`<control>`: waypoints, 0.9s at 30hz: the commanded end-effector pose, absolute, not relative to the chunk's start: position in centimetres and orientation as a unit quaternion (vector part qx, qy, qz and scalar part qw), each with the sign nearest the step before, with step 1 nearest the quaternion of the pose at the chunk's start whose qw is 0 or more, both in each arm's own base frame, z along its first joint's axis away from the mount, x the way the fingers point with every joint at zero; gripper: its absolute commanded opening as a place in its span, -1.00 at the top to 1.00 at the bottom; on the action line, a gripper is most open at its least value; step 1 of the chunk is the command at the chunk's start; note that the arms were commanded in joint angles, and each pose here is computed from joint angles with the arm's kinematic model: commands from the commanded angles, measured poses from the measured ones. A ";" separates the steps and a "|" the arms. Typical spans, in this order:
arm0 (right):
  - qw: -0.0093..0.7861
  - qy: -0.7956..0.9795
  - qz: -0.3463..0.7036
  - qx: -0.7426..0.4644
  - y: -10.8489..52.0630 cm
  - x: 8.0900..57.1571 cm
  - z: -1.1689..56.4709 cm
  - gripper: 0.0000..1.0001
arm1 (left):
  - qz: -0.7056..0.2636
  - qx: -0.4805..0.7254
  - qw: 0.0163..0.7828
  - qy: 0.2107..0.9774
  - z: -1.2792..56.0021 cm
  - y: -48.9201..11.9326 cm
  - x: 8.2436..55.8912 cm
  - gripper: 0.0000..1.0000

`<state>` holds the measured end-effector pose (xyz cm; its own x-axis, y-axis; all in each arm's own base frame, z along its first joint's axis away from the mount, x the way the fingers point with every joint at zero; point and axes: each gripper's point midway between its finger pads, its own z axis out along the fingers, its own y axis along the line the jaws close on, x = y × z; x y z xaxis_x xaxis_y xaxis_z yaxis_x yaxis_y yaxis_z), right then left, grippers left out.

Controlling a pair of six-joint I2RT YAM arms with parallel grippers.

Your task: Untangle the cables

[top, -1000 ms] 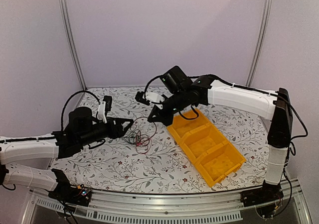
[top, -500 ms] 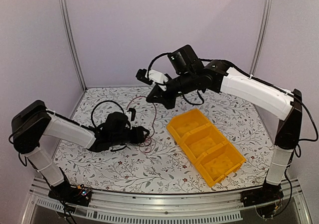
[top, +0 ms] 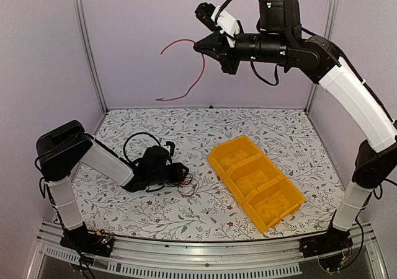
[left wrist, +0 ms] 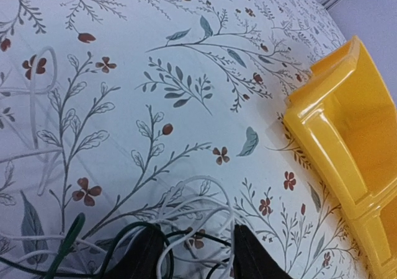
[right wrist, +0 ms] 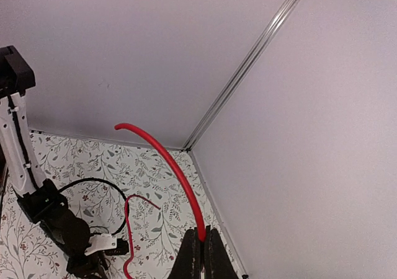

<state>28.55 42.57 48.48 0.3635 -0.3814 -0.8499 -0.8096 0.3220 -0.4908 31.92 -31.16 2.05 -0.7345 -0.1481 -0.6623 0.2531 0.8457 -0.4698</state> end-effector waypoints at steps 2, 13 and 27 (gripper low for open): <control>0.673 0.523 0.127 -0.507 37.8 30.3 53.9 1.00 | -0.269 0.042 0.336 0.902 0.7 -31.1 30.6 0.20; 0.632 0.603 0.120 -0.472 31.9 36.8 46.0 1.00 | -0.320 0.109 0.419 0.843 14.5 -32.7 30.8 -0.12; 0.569 0.672 0.101 -0.463 27.7 38.3 36.2 1.00 | -0.183 0.165 0.532 0.810 27.5 -27.7 32.8 -0.32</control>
